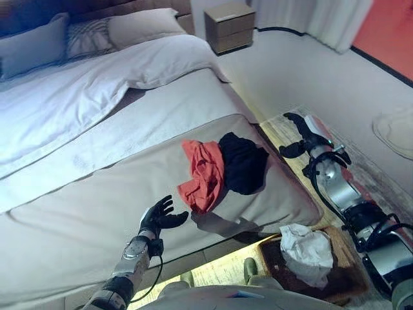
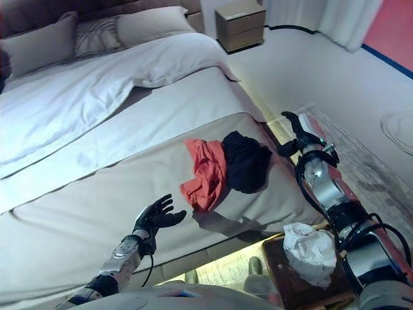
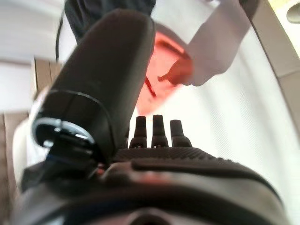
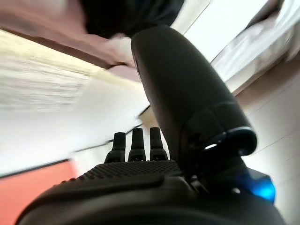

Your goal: Pick up the clothes from the bed and place them into the basket

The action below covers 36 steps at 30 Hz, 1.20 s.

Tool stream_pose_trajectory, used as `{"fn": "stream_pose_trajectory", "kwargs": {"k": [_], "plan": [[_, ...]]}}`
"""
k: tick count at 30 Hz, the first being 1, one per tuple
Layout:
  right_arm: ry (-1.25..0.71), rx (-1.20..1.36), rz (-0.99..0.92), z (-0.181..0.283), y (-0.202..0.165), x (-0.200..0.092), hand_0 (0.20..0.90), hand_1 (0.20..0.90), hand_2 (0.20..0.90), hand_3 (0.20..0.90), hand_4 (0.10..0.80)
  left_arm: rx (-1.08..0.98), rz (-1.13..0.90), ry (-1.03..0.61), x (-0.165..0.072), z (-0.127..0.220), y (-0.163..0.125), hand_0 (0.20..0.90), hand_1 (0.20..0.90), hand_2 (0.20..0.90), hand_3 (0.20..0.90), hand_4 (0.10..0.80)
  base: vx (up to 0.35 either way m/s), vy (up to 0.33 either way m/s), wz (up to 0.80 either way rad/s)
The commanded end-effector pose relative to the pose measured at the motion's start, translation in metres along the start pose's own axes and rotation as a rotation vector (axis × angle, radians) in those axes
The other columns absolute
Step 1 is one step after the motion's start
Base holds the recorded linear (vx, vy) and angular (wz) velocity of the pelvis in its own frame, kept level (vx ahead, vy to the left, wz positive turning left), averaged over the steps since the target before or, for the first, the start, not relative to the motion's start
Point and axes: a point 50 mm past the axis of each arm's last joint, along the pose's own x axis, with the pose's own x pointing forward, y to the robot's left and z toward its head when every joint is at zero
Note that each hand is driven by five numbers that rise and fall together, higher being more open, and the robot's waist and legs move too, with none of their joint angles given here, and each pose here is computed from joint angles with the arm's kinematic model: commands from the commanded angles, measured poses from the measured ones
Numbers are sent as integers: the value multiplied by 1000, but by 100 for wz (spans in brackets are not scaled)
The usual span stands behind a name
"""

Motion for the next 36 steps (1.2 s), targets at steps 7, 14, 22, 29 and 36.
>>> {"fn": "stream_pose_trajectory", "kwargs": {"k": [7,14,22,29,36], "plan": [[-161,-230,-95,63,-65,36,900,900,900,900,800,80,-2,-126,-4,28,29,900,900,900,900,800,67,51,36],[-126,-337,-208,85,-110,53,900,900,900,900,800,48,-133,-301,0,68,12,900,900,900,900,800,-200,74,35],[-31,-326,-219,93,-131,63,900,900,900,900,800,28,-191,-392,-2,87,-1,900,900,900,900,800,-82,26,21],[90,-329,-193,81,-129,67,900,900,900,900,800,5,-204,-461,-4,106,-7,900,900,900,900,800,-56,10,15],[414,-379,4,36,-120,62,900,900,900,900,800,-5,-232,-497,-8,113,-15,900,900,900,900,800,-27,15,3]]}}
